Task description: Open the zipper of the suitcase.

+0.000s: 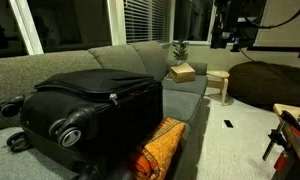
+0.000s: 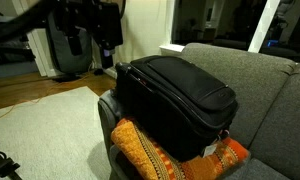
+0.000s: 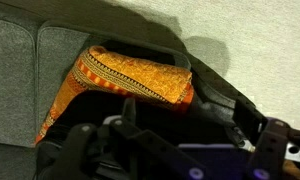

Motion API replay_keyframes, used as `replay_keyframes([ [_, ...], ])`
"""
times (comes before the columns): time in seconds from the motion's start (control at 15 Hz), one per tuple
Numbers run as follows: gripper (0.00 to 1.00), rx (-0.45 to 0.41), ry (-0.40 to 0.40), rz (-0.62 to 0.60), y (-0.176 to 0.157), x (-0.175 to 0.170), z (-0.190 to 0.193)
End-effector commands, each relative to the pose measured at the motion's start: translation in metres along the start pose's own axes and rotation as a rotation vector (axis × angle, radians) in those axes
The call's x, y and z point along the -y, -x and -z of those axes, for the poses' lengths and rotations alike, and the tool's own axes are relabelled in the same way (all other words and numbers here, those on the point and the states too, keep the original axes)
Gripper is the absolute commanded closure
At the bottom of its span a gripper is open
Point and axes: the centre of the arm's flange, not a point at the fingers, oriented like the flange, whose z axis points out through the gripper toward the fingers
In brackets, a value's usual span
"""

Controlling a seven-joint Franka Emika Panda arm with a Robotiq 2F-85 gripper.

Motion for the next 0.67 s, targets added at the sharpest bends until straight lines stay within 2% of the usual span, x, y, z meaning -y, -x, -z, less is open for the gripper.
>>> replay_keyframes([
  [0.0,0.0,0.0,0.0,0.0,0.0,0.0,0.0],
  [0.47,0.0,0.0,0.0,0.0,0.0,0.0,0.0],
  [0.6,0.0,-0.006,0.003,-0.006,-0.012,0.001,-0.007],
])
